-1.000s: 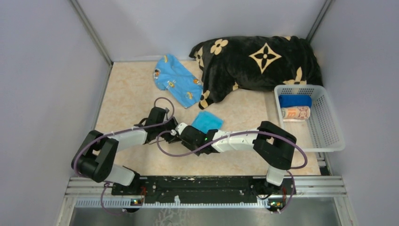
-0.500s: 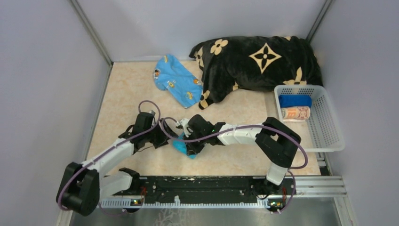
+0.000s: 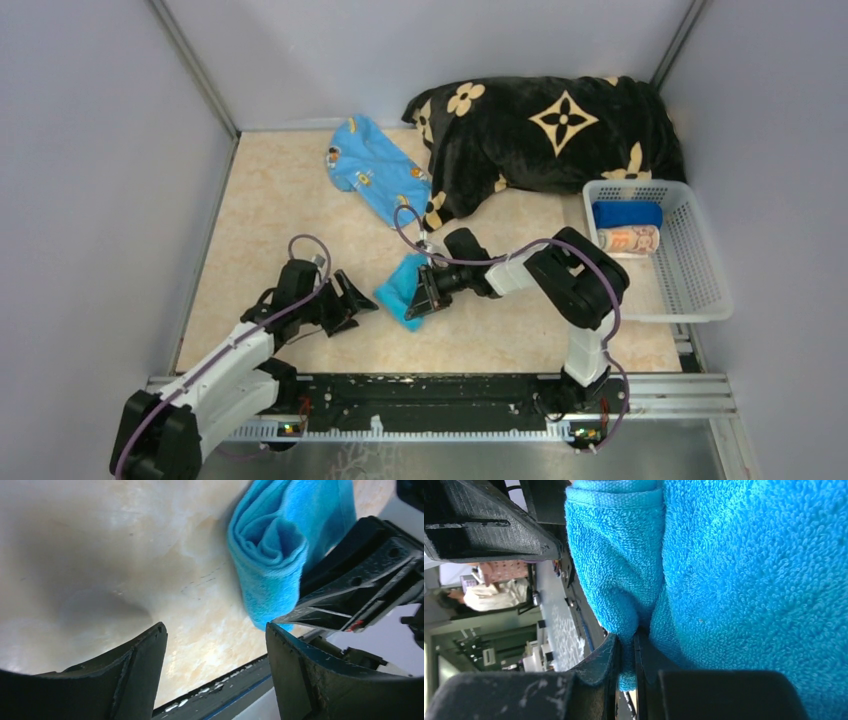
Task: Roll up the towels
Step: Roll the towel at the center of the board.
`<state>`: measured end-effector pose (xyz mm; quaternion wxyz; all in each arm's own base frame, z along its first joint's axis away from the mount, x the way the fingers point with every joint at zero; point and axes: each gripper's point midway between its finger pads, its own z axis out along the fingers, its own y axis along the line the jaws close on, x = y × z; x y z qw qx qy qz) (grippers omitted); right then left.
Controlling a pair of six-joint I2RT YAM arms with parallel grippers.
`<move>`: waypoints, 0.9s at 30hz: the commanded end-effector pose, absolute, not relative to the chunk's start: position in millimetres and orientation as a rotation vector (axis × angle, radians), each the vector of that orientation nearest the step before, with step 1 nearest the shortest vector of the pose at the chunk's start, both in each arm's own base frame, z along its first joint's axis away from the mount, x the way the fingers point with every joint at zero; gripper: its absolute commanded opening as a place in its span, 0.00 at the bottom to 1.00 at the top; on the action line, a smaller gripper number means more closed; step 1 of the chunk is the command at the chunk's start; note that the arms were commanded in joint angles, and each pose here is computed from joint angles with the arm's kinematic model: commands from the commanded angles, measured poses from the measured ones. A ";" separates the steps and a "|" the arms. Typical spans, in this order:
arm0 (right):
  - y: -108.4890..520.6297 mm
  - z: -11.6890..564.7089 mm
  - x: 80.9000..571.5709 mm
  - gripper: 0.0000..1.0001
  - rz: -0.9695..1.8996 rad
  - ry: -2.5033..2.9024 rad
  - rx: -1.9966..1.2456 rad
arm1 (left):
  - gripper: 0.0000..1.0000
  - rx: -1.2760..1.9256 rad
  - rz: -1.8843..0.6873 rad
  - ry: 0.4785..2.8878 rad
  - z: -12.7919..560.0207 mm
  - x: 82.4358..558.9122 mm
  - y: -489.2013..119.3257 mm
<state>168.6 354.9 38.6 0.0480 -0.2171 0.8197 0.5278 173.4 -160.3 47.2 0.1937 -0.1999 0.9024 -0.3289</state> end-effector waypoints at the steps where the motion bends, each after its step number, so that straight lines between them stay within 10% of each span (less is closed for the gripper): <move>1: 357.4 45.6 170.6 0.07 1.733 2.461 -0.621 | 0.78 -0.514 -1.118 2.441 68.7 189.7 -184.2; 16: 348.4 26.2 187.8 0.10 1.698 2.545 -0.466 | 0.60 -0.513 -1.095 2.475 49.7 228.0 -204.7; 27: 318.6 61.3 207.1 0.45 1.110 2.529 -0.607 | 0.53 -0.585 -0.820 2.622 6.7 223.2 -185.4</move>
